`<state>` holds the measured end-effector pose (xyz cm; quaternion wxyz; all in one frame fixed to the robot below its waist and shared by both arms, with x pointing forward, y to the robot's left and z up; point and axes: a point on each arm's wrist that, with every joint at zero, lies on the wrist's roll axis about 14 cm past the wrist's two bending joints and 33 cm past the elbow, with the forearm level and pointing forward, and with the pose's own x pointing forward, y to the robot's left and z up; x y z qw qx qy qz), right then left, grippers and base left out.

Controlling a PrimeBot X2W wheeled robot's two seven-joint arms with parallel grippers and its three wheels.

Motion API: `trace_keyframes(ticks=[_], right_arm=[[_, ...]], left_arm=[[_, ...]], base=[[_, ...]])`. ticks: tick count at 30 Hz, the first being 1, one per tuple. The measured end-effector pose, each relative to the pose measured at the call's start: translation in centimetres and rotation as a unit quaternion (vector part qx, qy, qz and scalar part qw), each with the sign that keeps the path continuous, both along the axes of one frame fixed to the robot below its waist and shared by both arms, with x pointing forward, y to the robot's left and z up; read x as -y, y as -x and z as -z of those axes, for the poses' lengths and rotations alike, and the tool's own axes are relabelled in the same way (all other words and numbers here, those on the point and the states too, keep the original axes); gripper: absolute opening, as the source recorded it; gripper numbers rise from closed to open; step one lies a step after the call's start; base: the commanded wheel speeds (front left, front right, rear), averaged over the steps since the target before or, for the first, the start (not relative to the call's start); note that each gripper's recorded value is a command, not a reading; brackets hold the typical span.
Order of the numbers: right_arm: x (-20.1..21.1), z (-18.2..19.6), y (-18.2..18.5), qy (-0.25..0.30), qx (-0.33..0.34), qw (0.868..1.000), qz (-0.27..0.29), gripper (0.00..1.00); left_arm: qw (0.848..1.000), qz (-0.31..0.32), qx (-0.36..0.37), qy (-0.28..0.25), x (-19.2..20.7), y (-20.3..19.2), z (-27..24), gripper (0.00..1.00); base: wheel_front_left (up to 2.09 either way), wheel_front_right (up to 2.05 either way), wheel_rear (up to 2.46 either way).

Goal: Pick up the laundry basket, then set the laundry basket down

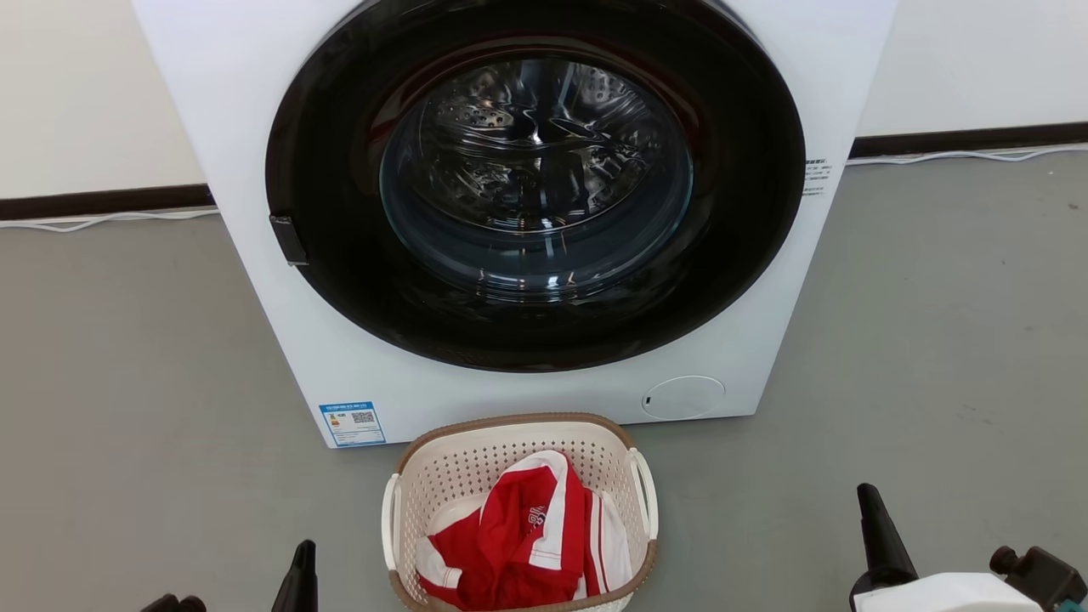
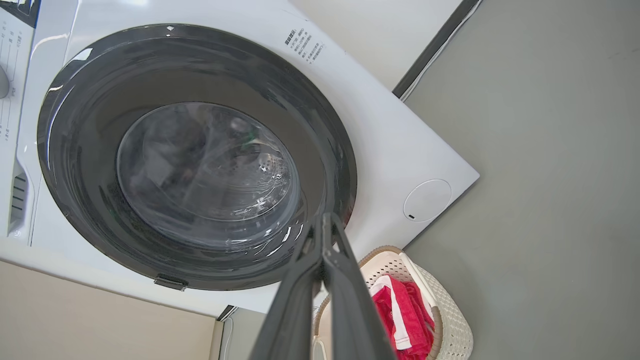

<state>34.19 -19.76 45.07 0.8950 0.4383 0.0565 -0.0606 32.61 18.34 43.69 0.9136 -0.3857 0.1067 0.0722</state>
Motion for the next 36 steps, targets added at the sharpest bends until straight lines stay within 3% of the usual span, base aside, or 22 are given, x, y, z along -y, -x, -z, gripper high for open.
trace_keyframes(ticks=[22, 36], right_arm=[[0.4, -0.5, -1.0, -0.106, 0.004, 0.994, 0.015, 0.00], [0.4, -0.7, -1.4, -0.175, 0.008, 0.984, 0.021, 0.00]], left_arm=[[0.992, -0.017, 0.009, 0.124, -0.2, -1.3, -0.5, 0.00], [0.979, -0.024, 0.027, 0.203, -0.3, -2.4, -1.4, 0.00]], base=[[0.00, 0.00, 0.00], [0.00, 0.00, 0.00]])
